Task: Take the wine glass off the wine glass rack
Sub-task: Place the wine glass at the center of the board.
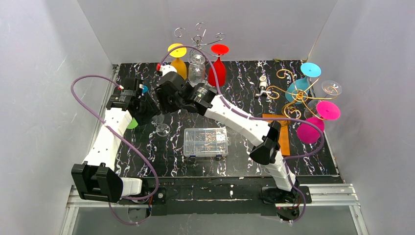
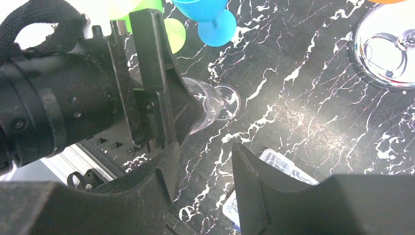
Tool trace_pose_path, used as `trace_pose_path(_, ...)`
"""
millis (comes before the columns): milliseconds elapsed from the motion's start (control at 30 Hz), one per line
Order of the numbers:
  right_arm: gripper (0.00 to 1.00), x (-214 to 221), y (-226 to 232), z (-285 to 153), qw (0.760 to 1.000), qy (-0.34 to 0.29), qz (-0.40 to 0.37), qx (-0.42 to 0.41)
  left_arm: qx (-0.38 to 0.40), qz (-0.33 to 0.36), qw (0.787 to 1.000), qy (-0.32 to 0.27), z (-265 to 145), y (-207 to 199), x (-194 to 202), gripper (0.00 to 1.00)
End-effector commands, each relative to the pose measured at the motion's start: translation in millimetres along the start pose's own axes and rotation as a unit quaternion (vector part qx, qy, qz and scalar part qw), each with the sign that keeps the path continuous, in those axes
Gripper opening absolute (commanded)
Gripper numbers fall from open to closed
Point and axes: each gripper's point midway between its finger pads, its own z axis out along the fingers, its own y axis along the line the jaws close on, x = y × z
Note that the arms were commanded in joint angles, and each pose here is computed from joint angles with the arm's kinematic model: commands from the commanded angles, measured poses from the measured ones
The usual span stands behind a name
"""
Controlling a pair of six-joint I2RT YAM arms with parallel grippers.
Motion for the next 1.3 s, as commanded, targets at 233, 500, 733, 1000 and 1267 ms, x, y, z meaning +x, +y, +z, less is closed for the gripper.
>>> trace_pose_path(233, 0.57, -50, -5, -60, 0.997, -0.078, 0.006, -0.003, -0.013, 0.018, 0.999, -0.039, -23, -6, -32, 0.53)
trace_pose_path(500, 0.62, -67, -12, -101, 0.994, -0.109, 0.007, 0.001, -0.019, 0.022, 0.999, -0.04, -28, -4, -33, 0.53)
trace_pose_path(733, 0.71, -78, -29, -143, 0.99, -0.137, 0.006, 0.022, -0.004, 0.034, 0.998, -0.048, -46, -7, -34, 0.56)
trace_pose_path(1000, 0.92, -90, -68, -213, 0.979, -0.188, 0.016, 0.079, 0.025, 0.055, 0.996, -0.069, -77, -9, -33, 0.81)
trace_pose_path(1267, 0.98, -89, -140, -293, 0.947, -0.233, 0.022, 0.221, 0.072, 0.098, 0.987, -0.101, -117, -29, -34, 0.98)
